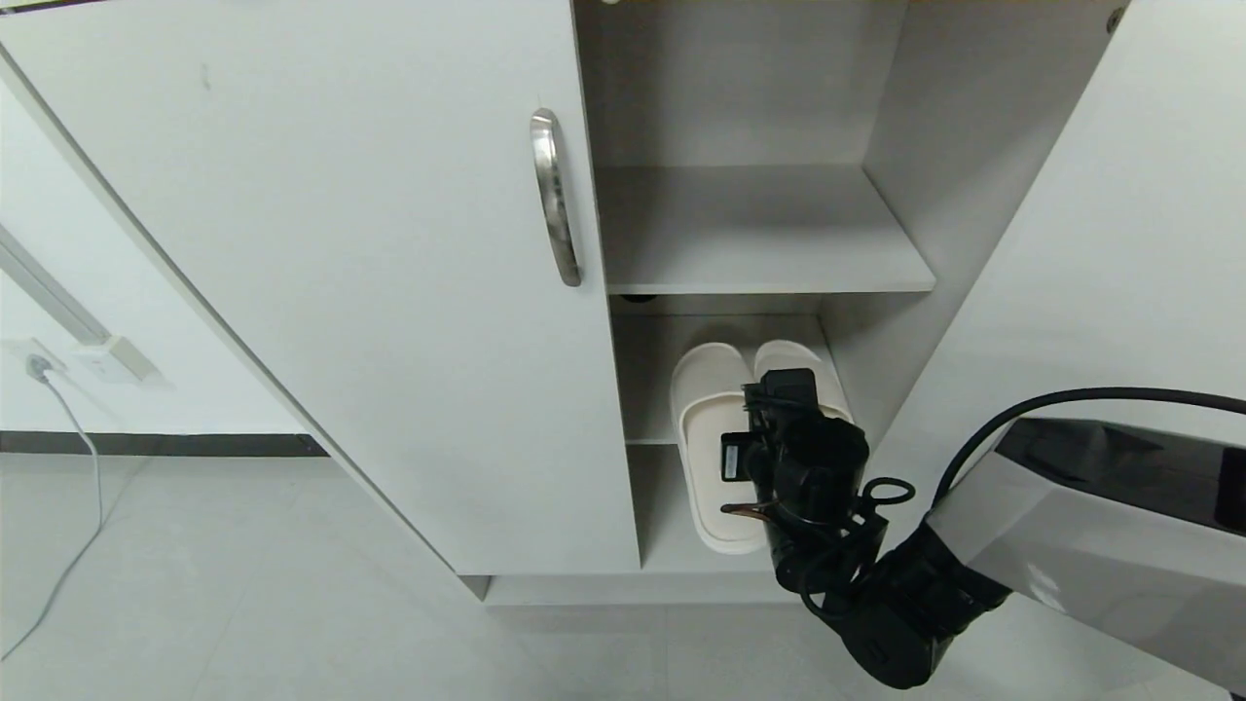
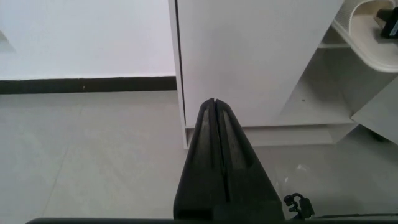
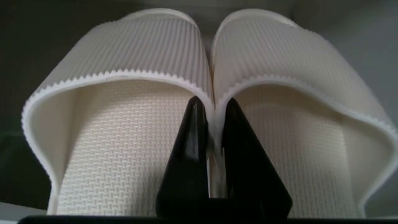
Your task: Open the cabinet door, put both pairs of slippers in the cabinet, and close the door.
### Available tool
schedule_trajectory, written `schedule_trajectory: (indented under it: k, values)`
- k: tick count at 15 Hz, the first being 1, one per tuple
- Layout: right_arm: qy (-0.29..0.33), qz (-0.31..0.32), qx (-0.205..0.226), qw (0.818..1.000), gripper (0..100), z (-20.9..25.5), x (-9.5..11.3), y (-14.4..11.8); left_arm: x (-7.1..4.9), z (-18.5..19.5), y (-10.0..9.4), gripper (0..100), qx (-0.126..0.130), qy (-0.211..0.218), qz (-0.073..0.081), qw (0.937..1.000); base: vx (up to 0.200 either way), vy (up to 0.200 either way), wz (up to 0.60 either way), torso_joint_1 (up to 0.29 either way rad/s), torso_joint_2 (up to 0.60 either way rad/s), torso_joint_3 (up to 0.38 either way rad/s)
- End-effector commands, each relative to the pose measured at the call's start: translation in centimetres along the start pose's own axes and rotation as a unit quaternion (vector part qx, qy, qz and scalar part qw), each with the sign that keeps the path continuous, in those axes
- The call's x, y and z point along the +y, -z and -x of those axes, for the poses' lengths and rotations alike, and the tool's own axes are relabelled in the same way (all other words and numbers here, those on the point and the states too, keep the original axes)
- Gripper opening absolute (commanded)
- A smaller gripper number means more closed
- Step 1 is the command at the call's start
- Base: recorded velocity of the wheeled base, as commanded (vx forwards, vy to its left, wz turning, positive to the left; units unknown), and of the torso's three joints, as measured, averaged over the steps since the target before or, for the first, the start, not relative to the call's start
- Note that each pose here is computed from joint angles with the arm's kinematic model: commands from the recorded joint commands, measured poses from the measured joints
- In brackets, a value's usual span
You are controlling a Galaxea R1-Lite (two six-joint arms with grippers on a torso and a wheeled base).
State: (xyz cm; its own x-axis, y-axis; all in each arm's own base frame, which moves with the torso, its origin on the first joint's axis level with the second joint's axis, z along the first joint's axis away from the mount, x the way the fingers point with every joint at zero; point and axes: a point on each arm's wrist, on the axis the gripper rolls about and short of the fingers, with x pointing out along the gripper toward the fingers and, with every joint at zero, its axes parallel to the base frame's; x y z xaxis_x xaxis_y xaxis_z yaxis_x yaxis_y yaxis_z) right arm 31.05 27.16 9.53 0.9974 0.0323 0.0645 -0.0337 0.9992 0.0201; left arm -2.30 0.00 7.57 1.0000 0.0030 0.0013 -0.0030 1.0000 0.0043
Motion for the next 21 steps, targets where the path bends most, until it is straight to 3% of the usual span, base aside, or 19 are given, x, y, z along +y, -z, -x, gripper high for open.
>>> schedule_trajectory:
  k: [1,9,21]
  values:
    - [0.006,-0.002,-0.004,1.0,0,-0.9,0.0,0.0,0.0,0.0,0.0,0,0.001,0.0,0.0,1.0,0.0,0.0,0.0,0.0,0.0,0.0]
    - [0.05,-0.01,-0.01,0.999,0,-8.5,0.5,0.6,0.0,0.0,0.0,0,0.001,-0.001,0.001,1.0,0.0,0.0,0.0,0.0,0.0,0.0]
    - [0.043,-0.017,-0.021,0.999,0,-11.7,1.2,-0.9,0.0,0.0,0.0,0,0.001,-0.002,0.001,1.0,0.0,0.0,0.0,0.0,0.0,0.0]
